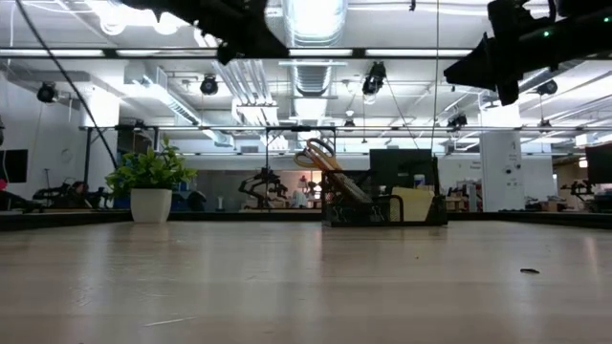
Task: Pick and place office supplies into organizer
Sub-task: Put the sticky note into the desk organizer
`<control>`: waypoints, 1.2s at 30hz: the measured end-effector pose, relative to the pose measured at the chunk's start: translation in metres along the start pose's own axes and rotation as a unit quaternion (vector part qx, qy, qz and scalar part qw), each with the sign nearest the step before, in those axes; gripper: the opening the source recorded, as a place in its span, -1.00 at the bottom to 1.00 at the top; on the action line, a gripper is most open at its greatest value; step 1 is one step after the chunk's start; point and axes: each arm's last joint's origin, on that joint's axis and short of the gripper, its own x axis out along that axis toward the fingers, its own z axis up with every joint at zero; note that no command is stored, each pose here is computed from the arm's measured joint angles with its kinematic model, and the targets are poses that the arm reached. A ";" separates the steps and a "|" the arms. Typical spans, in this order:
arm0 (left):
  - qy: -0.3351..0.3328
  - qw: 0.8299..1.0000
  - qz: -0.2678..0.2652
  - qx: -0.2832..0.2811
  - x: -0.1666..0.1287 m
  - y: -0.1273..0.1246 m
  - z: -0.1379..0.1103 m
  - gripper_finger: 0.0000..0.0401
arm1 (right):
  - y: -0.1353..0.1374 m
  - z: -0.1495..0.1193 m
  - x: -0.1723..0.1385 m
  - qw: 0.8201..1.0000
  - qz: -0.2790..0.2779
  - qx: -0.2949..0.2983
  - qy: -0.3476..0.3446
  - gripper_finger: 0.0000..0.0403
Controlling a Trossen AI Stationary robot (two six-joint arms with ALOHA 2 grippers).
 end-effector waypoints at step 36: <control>-0.079 0.997 0.016 -0.019 -0.067 0.016 -0.031 -1.00 | -0.051 0.038 0.156 0.900 0.001 -0.104 0.424 -0.13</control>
